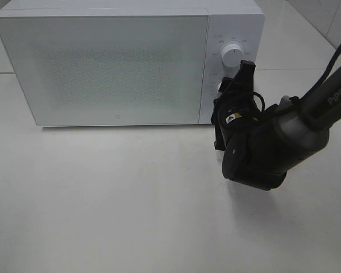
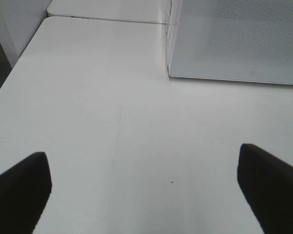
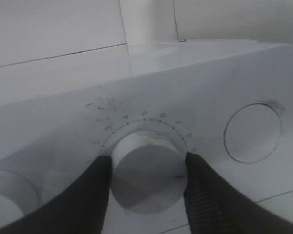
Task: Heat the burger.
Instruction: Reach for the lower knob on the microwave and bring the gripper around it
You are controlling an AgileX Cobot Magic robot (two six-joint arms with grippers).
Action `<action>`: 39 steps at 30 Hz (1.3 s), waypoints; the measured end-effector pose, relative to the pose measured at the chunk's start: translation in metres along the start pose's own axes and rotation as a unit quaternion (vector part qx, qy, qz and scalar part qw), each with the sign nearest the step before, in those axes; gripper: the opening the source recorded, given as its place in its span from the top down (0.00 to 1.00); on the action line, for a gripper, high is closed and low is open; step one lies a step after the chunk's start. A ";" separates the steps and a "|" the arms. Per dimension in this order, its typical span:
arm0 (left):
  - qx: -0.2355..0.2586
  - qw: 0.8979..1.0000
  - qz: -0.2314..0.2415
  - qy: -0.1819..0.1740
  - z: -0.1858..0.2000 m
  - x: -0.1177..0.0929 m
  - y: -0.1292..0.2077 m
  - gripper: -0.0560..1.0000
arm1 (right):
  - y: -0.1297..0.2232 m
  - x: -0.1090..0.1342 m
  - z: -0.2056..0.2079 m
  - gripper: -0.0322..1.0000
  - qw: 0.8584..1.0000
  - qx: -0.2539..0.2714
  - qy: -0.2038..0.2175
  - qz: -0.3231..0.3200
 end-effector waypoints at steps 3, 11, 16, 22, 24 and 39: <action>0.000 1.000 0.000 0.000 0.000 0.000 0.000 0.02 | 0.000 0.000 0.000 0.54 1.000 -0.001 0.000 -0.022; 0.000 1.000 0.000 0.000 0.000 0.000 0.000 0.02 | 0.000 0.000 0.000 0.54 0.999 -0.002 0.000 -0.033; 0.000 1.000 0.000 0.000 0.000 0.000 0.000 0.02 | 0.000 0.000 0.000 0.54 0.999 -0.002 0.000 -0.033; 0.000 1.000 0.000 0.000 0.000 0.000 0.000 0.02 | 0.000 0.000 0.000 0.54 1.000 -0.001 0.000 -0.025; 0.000 1.000 0.000 0.000 0.000 0.000 0.000 0.02 | 0.001 0.000 0.000 0.54 1.000 -0.001 0.000 -0.024; 0.000 1.000 0.000 0.000 0.000 0.000 0.000 0.02 | -0.016 0.007 0.004 0.36 0.998 -0.022 0.005 0.055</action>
Point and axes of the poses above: a point on each arm's last joint axis where the gripper is mounted, z pointing back along that axis away from the gripper, x along the wrist's bending axis when the last joint is at zero, y = z × x, the point moved 9 cm from there along -z, pointing out along that axis toward the gripper, and after that the axes turned 3 degrees about z, right-handed, at the moved point
